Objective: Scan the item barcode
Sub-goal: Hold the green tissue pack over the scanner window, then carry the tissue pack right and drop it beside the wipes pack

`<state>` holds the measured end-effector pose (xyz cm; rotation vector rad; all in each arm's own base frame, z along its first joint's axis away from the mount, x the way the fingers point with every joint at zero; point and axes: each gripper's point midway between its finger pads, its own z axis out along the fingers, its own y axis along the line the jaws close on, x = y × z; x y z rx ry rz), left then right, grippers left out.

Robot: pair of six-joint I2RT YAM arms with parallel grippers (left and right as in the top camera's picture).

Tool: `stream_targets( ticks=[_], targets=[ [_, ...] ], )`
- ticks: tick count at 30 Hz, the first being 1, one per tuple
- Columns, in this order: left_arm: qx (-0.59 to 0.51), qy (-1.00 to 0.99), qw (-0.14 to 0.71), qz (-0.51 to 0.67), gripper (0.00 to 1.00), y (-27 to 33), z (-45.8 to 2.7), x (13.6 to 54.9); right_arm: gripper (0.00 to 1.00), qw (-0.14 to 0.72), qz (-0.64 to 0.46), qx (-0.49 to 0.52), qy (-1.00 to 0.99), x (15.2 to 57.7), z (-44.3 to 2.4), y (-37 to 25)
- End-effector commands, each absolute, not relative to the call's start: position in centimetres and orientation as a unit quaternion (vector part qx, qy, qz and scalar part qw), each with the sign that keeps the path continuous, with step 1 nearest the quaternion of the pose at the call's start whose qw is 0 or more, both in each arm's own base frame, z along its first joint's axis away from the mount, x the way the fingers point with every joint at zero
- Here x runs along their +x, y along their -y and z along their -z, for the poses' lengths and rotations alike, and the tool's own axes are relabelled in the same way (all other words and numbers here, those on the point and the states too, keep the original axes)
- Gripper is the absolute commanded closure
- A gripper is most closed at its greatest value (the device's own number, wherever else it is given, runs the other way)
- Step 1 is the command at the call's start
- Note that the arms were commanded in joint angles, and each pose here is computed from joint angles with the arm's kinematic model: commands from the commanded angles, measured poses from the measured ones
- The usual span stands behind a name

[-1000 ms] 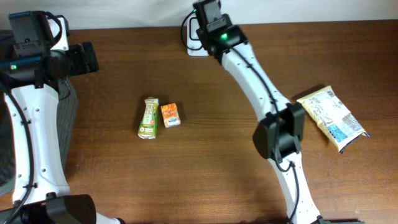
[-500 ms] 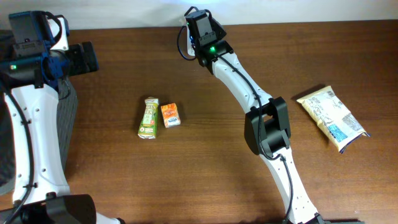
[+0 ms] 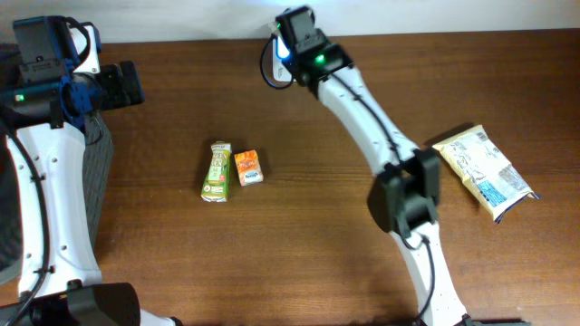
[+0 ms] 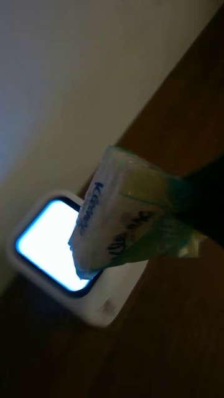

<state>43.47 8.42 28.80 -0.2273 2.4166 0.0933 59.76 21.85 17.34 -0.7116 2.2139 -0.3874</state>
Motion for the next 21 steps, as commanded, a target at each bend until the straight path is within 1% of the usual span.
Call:
stream_targets(
  ticks=[1,2,4,5,6,7,9,11,14,16,19,20,21],
  targets=[
    [-0.083,-0.933,0.349,-0.038,0.01,-8.5,-28.8,43.5,0.96,0.39,-0.016,-0.186,-0.902,53.3,-27.6,-21.0],
    [-0.083,-0.933,0.349,-0.038,0.01,-8.5,-28.8,43.5,0.96,0.347,-0.036,-0.179,-0.92,50.5,-27.8,-19.6],
    [-0.083,-0.933,0.349,-0.038,0.01,-8.5,-28.8,43.5,0.96,0.247,-0.012,-0.156,-0.956,45.9,-26.7,-14.2],
    [-0.083,-0.933,0.349,-0.038,0.01,-8.5,-28.8,43.5,0.96,0.2,0.0,-0.138,-0.97,44.3,-25.6,-11.6],
    [-0.083,-0.933,0.349,-0.038,0.01,-8.5,-28.8,43.5,0.96,0.17,0.006,-0.123,-0.978,43.5,-24.9,-9.9],
    [-0.083,-0.933,0.349,-0.038,0.01,-8.5,-28.8,43.5,0.96,0.117,0.015,-0.073,-0.99,42.4,-23.2,-6.2],
    [-0.083,-0.933,0.349,-0.038,0.01,-8.5,-28.8,43.5,0.96,0.058,0.016,0.002,-0.998,41.8,-19.8,-1.0],
    [-0.083,-0.933,0.349,-0.038,0.01,-8.5,-28.8,43.5,0.96,-0.001,-0.04,0.069,-0.997,40.7,-13.8,2.7],
    [-0.083,-0.933,0.349,-0.038,0.01,-8.5,-28.8,43.5,0.96,-0.041,-0.116,0.133,-0.983,38.6,-7.3,4.7],
    [-0.083,-0.933,0.349,-0.038,0.01,-8.5,-28.8,43.5,0.96,-0.053,-0.124,0.151,-0.979,37.5,-5.6,5.7],
    [-0.083,-0.933,0.349,-0.038,0.01,-8.5,-28.8,43.5,0.96,-0.053,-0.124,0.157,-0.978,37.4,-5.3,6.1],
    [-0.083,-0.933,0.349,-0.038,0.01,-8.5,-28.8,43.5,0.76,-0.053,-0.124,0.158,-0.978,37.4,-5.3,6.1],
    [-0.083,-0.933,0.349,-0.038,0.01,-8.5,-28.8,43.5,0.48,-0.052,-0.124,0.157,-0.978,37.4,-5.3,6.1]
  ],
)
